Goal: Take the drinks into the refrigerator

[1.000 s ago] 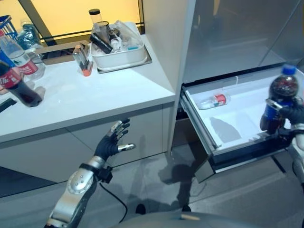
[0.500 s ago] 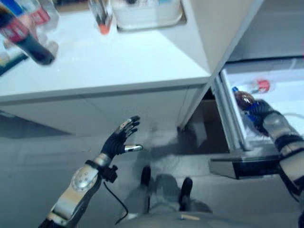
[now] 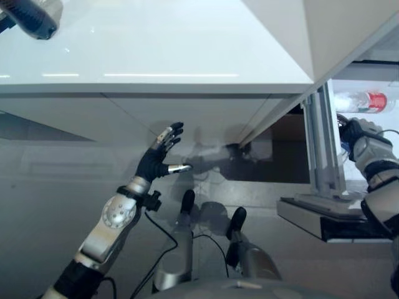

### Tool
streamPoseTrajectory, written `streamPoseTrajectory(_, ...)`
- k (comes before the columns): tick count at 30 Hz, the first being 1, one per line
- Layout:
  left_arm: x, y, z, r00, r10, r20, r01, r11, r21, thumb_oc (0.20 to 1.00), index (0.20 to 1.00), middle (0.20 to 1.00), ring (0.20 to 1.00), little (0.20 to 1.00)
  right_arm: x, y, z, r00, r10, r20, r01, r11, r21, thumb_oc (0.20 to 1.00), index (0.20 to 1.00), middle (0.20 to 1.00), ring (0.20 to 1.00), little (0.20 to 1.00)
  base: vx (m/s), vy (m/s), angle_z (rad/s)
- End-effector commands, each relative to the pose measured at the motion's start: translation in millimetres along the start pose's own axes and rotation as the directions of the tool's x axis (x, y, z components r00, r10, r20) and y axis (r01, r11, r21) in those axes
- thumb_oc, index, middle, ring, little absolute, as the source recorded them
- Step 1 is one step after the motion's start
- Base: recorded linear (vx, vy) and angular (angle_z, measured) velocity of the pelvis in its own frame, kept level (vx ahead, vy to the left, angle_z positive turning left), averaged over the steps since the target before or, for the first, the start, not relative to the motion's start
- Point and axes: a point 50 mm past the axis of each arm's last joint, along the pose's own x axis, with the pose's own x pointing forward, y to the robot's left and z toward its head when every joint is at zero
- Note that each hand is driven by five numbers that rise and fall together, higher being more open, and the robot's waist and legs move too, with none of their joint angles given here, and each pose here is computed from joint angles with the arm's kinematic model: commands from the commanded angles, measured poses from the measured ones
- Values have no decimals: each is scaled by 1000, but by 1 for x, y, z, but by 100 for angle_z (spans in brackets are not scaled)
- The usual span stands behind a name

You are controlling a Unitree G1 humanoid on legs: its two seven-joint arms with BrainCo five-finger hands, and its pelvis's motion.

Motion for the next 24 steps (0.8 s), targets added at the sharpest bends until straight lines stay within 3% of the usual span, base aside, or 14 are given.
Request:
streamPoseTrajectory(1, 8, -5, 37, 977, -7, 214, -3, 999, 47, 1000, 1000, 1000, 1000, 1000, -29, 38, 124, 896, 105, 432, -107, 994, -19, 1000, 1000, 1000, 1000, 1000, 0, 0, 0)
streamPoseTrajectory(3, 10, -2, 35, 978, 11, 206, -24, 998, 61, 1000, 1000, 1000, 1000, 1000, -34, 19, 138, 862, 11, 507, -116, 978, 176, 1000, 1000, 1000, 1000, 1000, -46, 26, -1)
streamPoseTrajectory(4, 10, 0, 32, 983, 0, 185, -15, 996, 83, 1000, 1000, 1000, 1000, 1000, -36, 5, 136, 850, -65, 523, -148, 923, 355, 1000, 1000, 1000, 1000, 1000, -34, 26, 0)
streamPoseTrajectory(5, 10, 0, 32, 983, -2, 184, -14, 996, 83, 1000, 1000, 1000, 1000, 1000, -36, 5, 135, 851, -63, 522, -150, 923, 356, 1000, 1000, 1000, 1000, 1000, -28, 48, 2)
streamPoseTrajectory(6, 9, 3, 27, 988, -7, 153, -8, 995, 99, 1000, 1000, 1000, 1000, 1000, -36, -5, 124, 852, -139, 504, -165, 843, 511, 1000, 1000, 1000, 1000, 1000, -19, 32, 0)
streamPoseTrajectory(7, 9, 3, 27, 988, -9, 154, -6, 995, 100, 1000, 1000, 1000, 1000, 1000, -36, -5, 124, 853, -139, 503, -165, 843, 512, 1000, 1000, 1000, 1000, 1000, -30, 63, -5)
streamPoseTrajectory(9, 6, 8, 16, 995, -7, 97, -4, 994, 113, 1000, 1000, 1000, 1000, 1000, -39, -3, 103, 861, -191, 471, -203, 720, 664, 1000, 1000, 1000, 1000, 1000, 8, 54, -17)
streamPoseTrajectory(16, -5, 17, -7, 997, -57, -58, 65, 988, 143, 1000, 1000, 1000, 1000, 1000, -47, 21, 26, 931, -217, 294, -143, 524, 840, 1000, 1000, 1000, 1000, 1000, 71, 20, -14)
streamPoseTrajectory(24, -6, 11, -10, 985, -137, -103, 150, 979, 139, 1000, 1000, 1000, 1000, 1000, -59, 11, -25, 941, -294, 168, -22, 442, 897, 1000, 1000, 1000, 1000, 1000, 109, 1, -5)
